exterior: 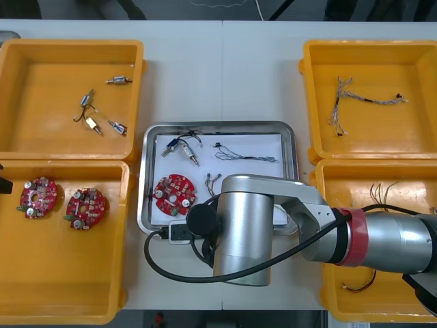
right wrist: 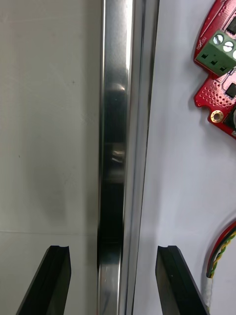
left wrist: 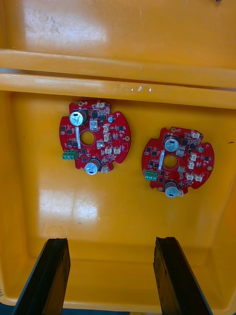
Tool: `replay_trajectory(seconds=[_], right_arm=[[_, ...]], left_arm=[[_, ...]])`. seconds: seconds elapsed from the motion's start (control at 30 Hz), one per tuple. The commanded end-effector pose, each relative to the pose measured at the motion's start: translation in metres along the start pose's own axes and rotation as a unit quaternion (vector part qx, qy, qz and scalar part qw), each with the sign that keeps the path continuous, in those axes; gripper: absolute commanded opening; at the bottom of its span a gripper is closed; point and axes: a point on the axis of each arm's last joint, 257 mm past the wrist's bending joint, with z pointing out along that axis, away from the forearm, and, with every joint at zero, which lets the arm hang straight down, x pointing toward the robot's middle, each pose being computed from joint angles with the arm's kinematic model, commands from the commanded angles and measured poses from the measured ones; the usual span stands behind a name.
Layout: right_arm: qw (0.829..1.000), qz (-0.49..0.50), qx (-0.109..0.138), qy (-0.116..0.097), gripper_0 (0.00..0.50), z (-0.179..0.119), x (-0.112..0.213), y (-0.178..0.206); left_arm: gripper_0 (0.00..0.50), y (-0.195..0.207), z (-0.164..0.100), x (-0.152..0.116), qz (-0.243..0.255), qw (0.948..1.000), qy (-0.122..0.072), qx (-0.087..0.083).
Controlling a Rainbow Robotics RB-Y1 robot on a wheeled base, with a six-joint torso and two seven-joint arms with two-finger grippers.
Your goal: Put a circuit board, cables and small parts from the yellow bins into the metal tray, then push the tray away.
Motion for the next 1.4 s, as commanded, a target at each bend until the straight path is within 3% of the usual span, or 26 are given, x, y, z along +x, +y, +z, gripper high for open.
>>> replay_trajectory(seconds=[0.03,0.07,0.1,0.17,0.2,0.67,0.9,1.4], right_arm=[[1.000,-0.008,0.014,-0.017,0.461,-0.008,-0.020,-0.005],[1.000,-0.008,0.013,-0.017,0.408,-0.008,-0.020,-0.004],[1.000,-0.007,0.014,-0.019,0.197,-0.008,-0.021,-0.005],[1.000,-0.007,0.014,-0.016,0.044,-0.008,-0.019,-0.005],[1.000,-0.006,0.015,-0.016,0.001,-0.008,-0.018,-0.006],[0.999,0.025,0.039,-0.003,0.000,-0.009,-0.005,-0.026],[0.998,0.028,0.058,-0.007,0.000,-0.018,-0.007,-0.049],[0.996,0.018,0.085,0.017,0.000,-0.036,-0.013,-0.122]], left_arm=[[0.500,0.018,-0.014,-0.006,0.019,0.9993,-0.014,-0.030],[0.500,0.018,-0.014,-0.006,0.019,0.9993,-0.014,-0.030],[0.500,0.018,-0.014,-0.006,0.019,0.9993,-0.014,-0.030],[0.500,0.018,-0.014,-0.006,0.019,0.9993,-0.014,-0.030],[0.500,0.018,-0.014,-0.006,0.019,0.9993,-0.014,-0.030],[0.500,0.018,-0.014,-0.006,0.019,0.9993,-0.014,-0.030],[0.500,0.018,-0.014,-0.006,0.019,0.9993,-0.014,-0.030],[0.500,0.018,-0.014,-0.006,0.019,0.9993,-0.014,-0.030]])
